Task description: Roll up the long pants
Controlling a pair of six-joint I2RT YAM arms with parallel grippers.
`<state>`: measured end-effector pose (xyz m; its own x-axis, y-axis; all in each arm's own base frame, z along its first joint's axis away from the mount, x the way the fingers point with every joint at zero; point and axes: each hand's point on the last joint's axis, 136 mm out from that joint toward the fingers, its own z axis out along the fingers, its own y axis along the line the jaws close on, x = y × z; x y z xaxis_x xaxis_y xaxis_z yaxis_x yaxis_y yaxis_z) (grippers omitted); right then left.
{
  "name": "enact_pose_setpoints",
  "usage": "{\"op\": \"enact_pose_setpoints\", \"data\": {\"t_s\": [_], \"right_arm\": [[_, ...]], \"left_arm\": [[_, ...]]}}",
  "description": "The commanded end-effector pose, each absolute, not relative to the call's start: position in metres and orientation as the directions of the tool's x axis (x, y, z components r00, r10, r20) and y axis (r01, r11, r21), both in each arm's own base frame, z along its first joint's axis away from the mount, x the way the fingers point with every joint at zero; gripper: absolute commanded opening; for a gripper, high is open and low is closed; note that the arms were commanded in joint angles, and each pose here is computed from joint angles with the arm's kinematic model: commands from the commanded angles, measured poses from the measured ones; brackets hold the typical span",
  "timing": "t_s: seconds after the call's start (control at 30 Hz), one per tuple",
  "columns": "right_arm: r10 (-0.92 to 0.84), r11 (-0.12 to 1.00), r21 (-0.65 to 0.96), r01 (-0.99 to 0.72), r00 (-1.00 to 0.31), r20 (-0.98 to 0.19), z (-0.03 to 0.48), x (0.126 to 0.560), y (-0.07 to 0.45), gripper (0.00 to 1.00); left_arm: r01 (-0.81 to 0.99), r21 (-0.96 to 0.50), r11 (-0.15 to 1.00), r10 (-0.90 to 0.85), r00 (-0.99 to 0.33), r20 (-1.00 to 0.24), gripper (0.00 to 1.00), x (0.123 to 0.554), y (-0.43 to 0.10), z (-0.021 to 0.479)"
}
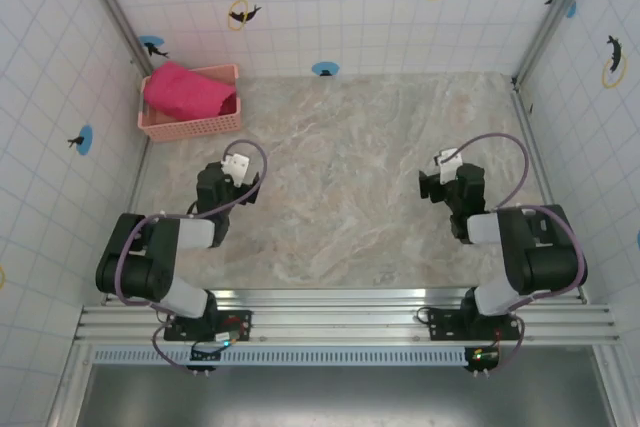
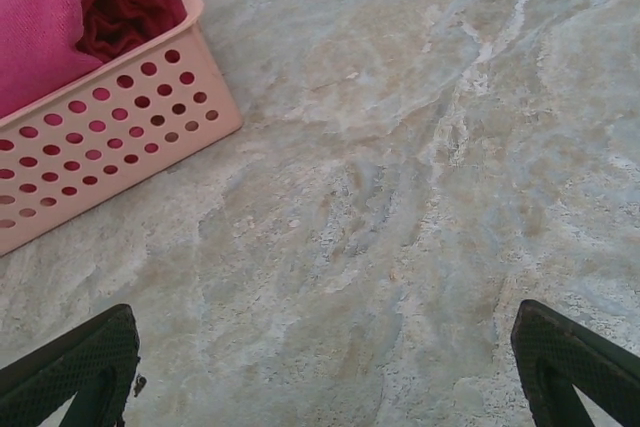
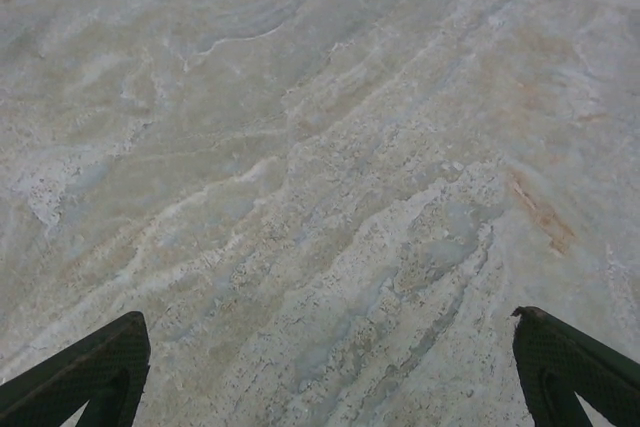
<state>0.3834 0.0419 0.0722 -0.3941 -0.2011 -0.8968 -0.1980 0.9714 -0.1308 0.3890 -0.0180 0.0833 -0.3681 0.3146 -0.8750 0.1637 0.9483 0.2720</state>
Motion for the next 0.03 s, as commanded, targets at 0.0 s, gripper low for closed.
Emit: {"op": "enact_pose_setpoints", "data": {"t_s": [0.0], "right_arm": [[-0.201, 0.974, -0.154, -0.165, -0.325, -0.924, 0.0950, 0.3937, 0.0396, 0.96]], "left_arm": [[0.168, 0.296, 0.940, 0.337, -0.329, -0.882, 0.97, 0.3969, -0.0182, 0.0946]]}}
